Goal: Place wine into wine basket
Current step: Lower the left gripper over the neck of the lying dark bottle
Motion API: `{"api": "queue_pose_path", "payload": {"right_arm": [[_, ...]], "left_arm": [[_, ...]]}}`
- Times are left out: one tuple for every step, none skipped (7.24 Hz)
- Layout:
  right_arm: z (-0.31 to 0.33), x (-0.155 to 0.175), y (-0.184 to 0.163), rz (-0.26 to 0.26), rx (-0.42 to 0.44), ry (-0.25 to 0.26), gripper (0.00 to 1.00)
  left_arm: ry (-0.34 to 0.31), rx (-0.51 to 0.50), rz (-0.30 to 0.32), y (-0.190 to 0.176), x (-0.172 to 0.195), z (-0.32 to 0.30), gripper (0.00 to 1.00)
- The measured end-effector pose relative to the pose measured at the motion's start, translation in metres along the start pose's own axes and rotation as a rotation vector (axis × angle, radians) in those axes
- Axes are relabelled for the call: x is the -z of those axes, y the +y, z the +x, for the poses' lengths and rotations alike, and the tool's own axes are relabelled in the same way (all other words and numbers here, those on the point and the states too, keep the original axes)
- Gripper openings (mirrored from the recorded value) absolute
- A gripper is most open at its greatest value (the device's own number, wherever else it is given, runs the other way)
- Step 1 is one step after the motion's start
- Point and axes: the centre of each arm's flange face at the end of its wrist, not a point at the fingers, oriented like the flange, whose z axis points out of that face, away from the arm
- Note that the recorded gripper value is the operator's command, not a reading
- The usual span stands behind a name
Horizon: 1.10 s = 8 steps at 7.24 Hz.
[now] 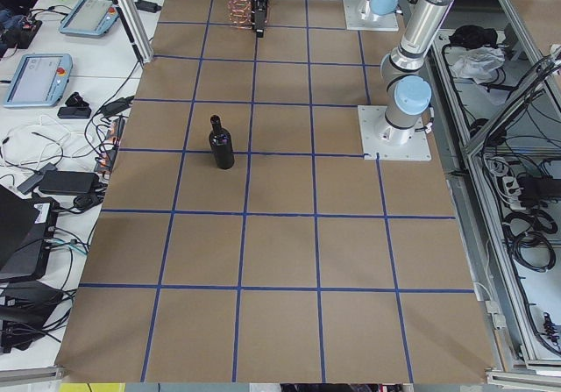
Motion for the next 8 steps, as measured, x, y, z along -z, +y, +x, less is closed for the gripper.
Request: {"api": "queue_pose_path", "payload": {"right_arm": [[0.0001, 0.0, 0.0, 0.0, -0.001, 0.0, 1.0], [0.0, 0.0, 0.0, 0.0, -0.001, 0.0, 1.0], [-0.0001, 0.0, 0.0, 0.0, -0.001, 0.0, 1.0], [0.0001, 0.0, 0.0, 0.0, -0.001, 0.0, 1.0], [0.0003, 0.0001, -0.0001, 0.0, -0.001, 0.0, 1.0], [0.0003, -0.0001, -0.0001, 0.0, -0.001, 0.0, 1.0], [0.0, -0.0002, 0.0, 0.0, -0.001, 0.0, 1.0], [-0.0002, -0.0003, 0.0, 0.0, -0.001, 0.0, 1.0]], "left_arm": [[0.001, -0.001, -0.004, 0.0023, -0.0004, 0.0008, 1.0], [0.002, -0.002, -0.009, 0.0032, -0.0027, 0.0011, 1.0], [0.004, -0.002, -0.011, 0.0036, -0.0043, 0.0013, 1.0], [0.003, -0.002, -0.011, 0.0036, -0.0048, 0.001, 1.0], [0.004, -0.001, -0.011, 0.0035, -0.005, 0.0004, 1.0], [0.008, 0.001, -0.01, 0.0031, -0.0052, 0.0001, 1.0], [0.009, 0.002, -0.011, 0.0026, -0.006, -0.0006, 1.0], [0.007, 0.003, -0.012, 0.0019, -0.0071, -0.0012, 1.0]]}}
